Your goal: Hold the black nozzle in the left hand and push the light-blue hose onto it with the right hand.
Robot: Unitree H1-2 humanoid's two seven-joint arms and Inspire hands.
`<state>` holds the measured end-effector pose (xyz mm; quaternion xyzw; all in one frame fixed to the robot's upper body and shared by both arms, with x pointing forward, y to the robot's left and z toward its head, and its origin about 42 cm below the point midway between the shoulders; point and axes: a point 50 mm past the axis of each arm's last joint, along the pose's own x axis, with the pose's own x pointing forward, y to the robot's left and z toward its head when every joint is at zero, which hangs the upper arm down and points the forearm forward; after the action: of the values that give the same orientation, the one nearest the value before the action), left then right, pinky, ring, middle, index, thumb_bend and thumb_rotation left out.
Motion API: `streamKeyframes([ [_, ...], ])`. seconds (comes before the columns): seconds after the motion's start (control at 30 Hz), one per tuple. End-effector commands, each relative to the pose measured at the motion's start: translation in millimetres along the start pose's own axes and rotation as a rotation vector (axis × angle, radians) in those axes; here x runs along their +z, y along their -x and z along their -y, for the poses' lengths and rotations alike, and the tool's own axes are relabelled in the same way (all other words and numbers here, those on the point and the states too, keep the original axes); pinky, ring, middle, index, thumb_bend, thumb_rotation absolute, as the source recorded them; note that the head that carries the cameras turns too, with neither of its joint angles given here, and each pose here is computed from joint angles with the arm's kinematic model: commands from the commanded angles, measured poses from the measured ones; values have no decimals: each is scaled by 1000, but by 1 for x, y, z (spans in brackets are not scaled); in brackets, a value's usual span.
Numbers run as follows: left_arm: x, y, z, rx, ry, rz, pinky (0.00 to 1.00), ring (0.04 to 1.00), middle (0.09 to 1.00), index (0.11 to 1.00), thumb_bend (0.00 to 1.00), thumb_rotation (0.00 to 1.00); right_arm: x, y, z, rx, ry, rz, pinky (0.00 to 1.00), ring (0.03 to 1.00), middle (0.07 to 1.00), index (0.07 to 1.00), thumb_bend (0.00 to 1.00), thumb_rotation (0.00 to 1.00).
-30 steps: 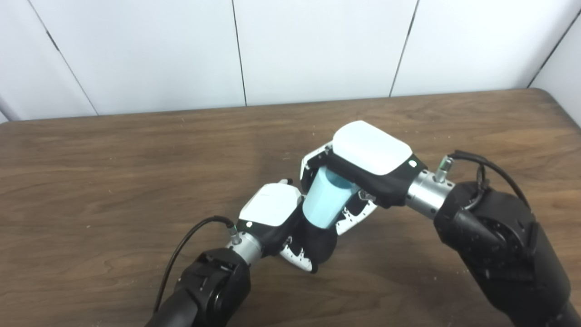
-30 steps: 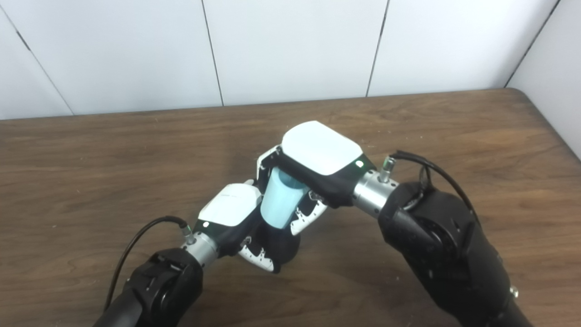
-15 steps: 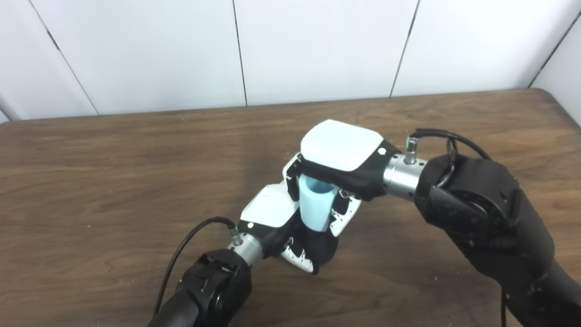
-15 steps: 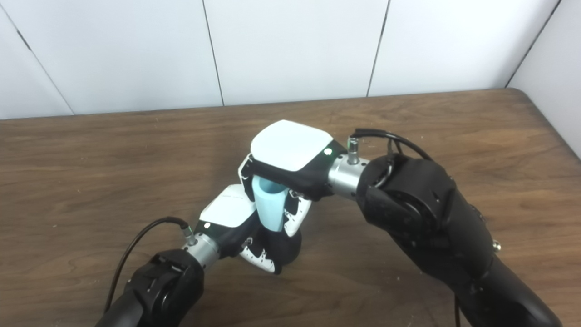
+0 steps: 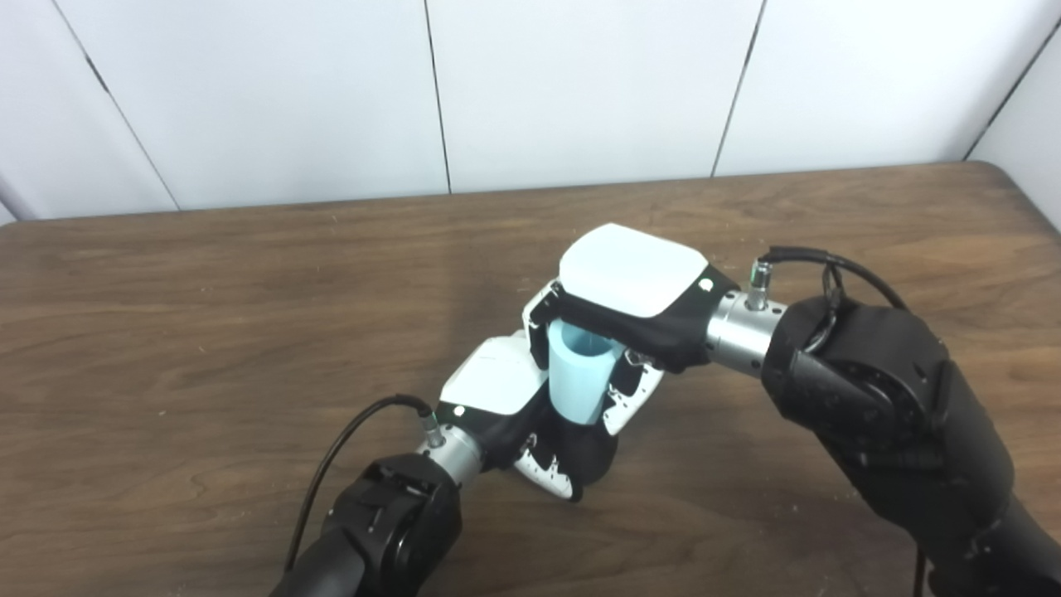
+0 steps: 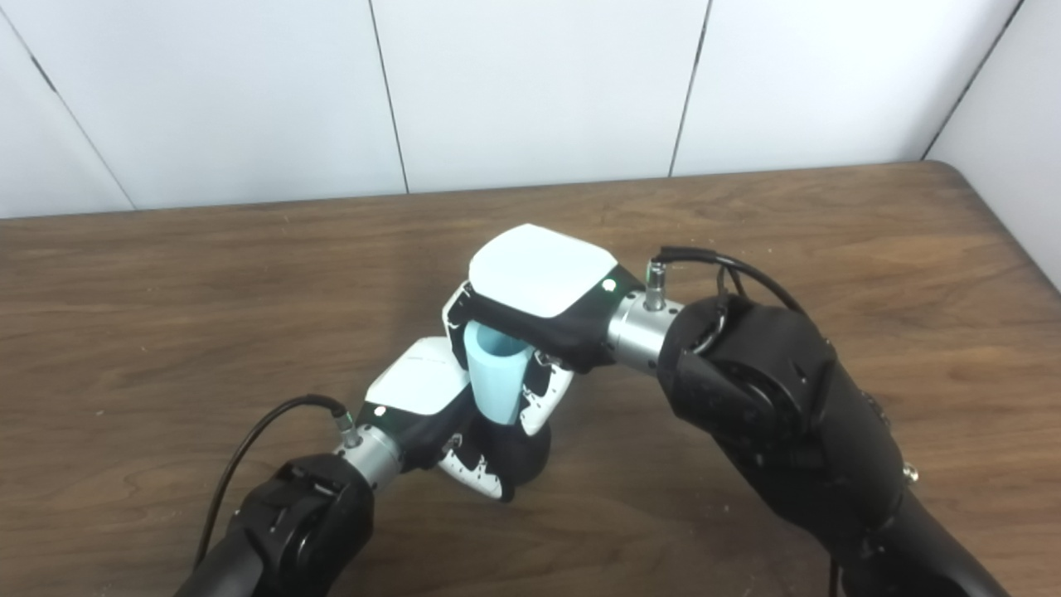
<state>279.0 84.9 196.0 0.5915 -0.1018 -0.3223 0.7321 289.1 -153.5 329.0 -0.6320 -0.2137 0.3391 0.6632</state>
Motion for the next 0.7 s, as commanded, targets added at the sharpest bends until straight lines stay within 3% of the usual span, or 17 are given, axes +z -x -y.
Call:
streamKeyframes([
  [0.0,0,5,45,-245,19,-4,1000,707,495,478,523,0,5,-1,-9,80,-32,29,403,414,495,522,517,0],
  [0.1,0,4,44,-243,18,-4,1000,701,502,473,522,0,6,1,-6,77,-36,29,441,427,523,512,516,0],
  [0.17,1,4,43,-241,19,-4,1000,700,504,471,522,0,7,6,-2,63,-12,35,580,623,668,500,519,99],
  [0.23,0,3,44,-241,22,-4,1000,699,509,466,521,0,8,10,3,37,57,41,795,792,757,649,806,136],
  [0.27,0,3,45,-241,23,-5,1000,699,513,463,521,0,9,12,4,23,95,44,913,884,812,693,904,189],
  [0.3,0,3,46,-242,23,-5,1000,699,517,461,520,0,9,13,6,6,126,48,956,935,850,716,952,218],
  [0.43,0,2,48,-247,22,-5,1000,697,527,453,518,0,8,20,12,-74,166,60,998,997,978,819,999,314],
  [0.57,0,2,47,-251,17,-3,1000,694,535,445,517,0,10,26,21,-152,159,60,1000,1000,1000,928,1000,407],
  [0.67,-1,3,45,-251,15,1,1000,693,537,443,516,0,12,30,27,-200,161,59,1000,1000,1000,960,1000,430],
])
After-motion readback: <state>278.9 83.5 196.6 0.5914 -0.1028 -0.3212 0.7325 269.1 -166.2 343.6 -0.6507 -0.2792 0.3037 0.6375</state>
